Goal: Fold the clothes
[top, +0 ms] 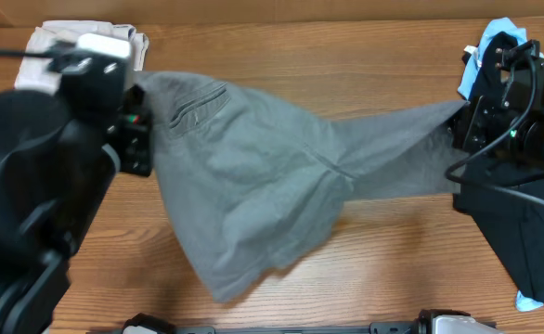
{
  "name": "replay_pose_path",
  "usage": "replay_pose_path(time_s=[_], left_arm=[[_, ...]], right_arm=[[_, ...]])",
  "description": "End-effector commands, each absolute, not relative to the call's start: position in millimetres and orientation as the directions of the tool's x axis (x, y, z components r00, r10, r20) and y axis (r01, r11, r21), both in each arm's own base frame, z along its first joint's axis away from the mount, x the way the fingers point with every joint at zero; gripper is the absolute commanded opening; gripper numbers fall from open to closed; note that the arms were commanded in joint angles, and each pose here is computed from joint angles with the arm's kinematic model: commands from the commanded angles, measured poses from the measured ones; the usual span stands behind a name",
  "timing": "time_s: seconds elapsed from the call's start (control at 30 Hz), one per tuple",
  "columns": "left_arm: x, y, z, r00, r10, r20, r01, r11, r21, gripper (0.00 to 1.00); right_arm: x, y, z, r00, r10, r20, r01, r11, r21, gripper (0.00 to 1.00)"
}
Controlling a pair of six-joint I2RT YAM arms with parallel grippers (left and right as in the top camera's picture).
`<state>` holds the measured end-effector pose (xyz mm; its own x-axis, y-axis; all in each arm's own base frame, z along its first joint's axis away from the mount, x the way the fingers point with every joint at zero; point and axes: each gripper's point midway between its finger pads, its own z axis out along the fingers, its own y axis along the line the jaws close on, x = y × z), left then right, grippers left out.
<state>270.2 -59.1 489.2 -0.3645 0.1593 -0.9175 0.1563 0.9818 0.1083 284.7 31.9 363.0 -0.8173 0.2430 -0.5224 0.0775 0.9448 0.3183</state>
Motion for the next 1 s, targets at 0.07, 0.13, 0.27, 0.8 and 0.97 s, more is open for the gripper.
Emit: replay_pose_path(time_s=[0.07,0.13,0.27,0.8,0.97], left_arm=[[296,-56,472,-0.429,0.168,-0.887,0.093,0.985,0.142,0.04],[316,-62,449,-0.495,0.192,-0.847,0.099,0.981,0.165,0.04],[362,-78,399,-0.613,0.235,-0.754,0.122,0.971,0.204,0.04],[546,-70,198,-0.775,0.165,-0.61,0.021,0.972,0.235,0.22],[553,-52,189,-0.786,0.065,-0.615,-0.046,0.986,0.162,1.0]], right_arm=[[305,32,349,-0.845,0.231,-0.483,0.077,0.946,0.316,0.04],[316,32,335,-0.868,0.214,-0.448,0.077,0.95,0.303,0.04],[344,29,297,-0.916,0.19,-0.354,0.091,0.956,0.279,0.04],[479,-32,137,-0.927,0.269,-0.261,0.214,0.952,0.221,0.53],[476,-36,148,-0.918,0.291,-0.27,0.226,0.942,0.249,0.73]])
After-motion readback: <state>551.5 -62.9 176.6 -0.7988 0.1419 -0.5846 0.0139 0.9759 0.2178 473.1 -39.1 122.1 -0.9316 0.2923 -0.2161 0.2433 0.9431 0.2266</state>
